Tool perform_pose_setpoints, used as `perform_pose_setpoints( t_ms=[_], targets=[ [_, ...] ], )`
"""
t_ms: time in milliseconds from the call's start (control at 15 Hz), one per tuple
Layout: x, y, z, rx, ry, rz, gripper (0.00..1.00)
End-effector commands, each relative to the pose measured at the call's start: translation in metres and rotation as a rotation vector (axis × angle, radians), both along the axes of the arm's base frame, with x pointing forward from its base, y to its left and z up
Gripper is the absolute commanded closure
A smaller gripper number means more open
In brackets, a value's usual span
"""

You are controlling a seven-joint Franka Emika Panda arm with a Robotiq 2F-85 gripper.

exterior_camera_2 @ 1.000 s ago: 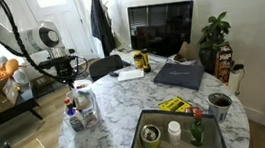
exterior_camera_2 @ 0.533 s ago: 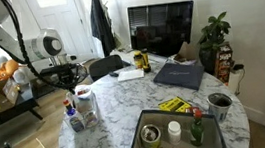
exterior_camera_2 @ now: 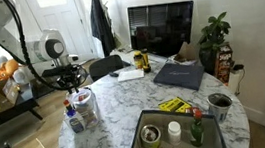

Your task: Pick up the clear plastic cup and put it in the clear storage container

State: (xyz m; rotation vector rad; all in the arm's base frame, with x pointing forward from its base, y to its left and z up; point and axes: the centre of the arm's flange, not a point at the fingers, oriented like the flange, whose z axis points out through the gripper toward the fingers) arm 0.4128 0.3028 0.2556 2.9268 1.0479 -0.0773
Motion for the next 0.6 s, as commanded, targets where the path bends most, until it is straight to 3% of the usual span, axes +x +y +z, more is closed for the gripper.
perform_pose_setpoints(
  t_ms=[0,133,267,333,400,533],
  targets=[
    [-0.002,-0.009,0.092,0.059,-0.178,0.053,0.26],
    [0.001,0.0,0.138,0.097,-0.263,0.118,0.1],
    [0.005,0.016,0.159,0.156,-0.341,0.195,0.0],
    [0.006,0.025,0.166,0.199,-0.376,0.226,0.0],
    [0.009,0.018,0.164,0.141,-0.345,0.162,0.07],
    [0.007,0.027,0.175,0.173,-0.383,0.197,0.0]
  ],
)
